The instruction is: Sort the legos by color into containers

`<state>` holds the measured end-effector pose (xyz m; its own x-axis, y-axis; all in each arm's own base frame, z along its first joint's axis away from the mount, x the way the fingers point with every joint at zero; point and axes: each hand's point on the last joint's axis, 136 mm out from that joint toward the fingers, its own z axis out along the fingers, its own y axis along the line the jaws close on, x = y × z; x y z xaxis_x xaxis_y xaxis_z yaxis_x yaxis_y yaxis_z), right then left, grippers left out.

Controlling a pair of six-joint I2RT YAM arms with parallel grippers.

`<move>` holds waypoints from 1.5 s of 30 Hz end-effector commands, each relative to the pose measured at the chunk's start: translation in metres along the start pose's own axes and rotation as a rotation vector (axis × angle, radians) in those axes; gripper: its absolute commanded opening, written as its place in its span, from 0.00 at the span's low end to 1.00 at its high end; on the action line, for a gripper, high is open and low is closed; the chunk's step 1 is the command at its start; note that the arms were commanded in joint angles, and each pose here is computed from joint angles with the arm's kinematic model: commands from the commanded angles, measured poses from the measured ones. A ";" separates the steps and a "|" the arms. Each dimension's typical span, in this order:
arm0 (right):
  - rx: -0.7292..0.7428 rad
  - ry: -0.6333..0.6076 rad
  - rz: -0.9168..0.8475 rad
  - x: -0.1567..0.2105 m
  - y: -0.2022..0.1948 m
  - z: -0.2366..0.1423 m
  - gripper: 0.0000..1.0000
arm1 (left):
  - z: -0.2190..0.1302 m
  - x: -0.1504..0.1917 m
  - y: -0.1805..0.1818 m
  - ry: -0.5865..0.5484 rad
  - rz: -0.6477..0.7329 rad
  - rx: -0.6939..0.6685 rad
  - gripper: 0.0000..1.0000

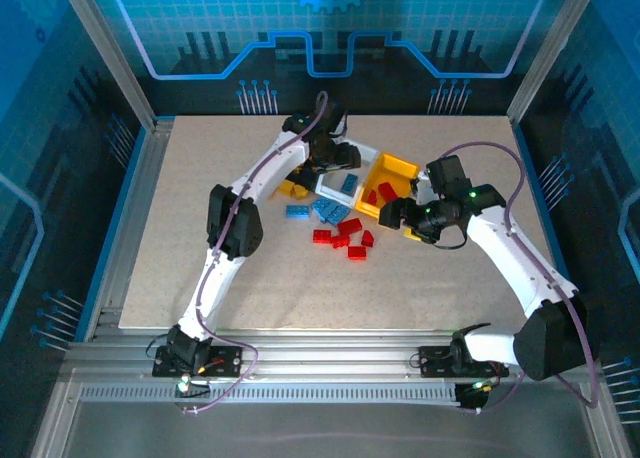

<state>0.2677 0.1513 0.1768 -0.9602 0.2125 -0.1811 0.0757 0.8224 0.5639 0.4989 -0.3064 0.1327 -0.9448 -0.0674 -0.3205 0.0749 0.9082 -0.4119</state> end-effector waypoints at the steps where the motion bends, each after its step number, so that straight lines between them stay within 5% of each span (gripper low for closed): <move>1: -0.014 0.021 0.020 0.005 -0.001 0.003 0.78 | -0.069 0.008 0.007 -0.034 0.074 -0.105 0.60; 8: -0.033 0.051 0.022 0.011 0.000 0.014 0.78 | -0.094 0.071 0.083 0.079 0.083 -0.401 0.67; 16: -0.031 0.076 -0.002 0.014 0.008 0.021 0.78 | -0.051 0.109 0.121 0.184 0.044 -0.445 0.75; 45: 0.037 0.102 0.014 0.014 0.002 0.025 0.79 | 0.017 0.089 0.143 0.257 0.050 -0.326 0.77</move>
<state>0.2601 0.1645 0.1476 -0.9812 0.1708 -0.0894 0.0969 0.8380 0.5370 0.4296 -0.1784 0.0378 -0.9937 0.0231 -0.1098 0.0282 0.9986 -0.0447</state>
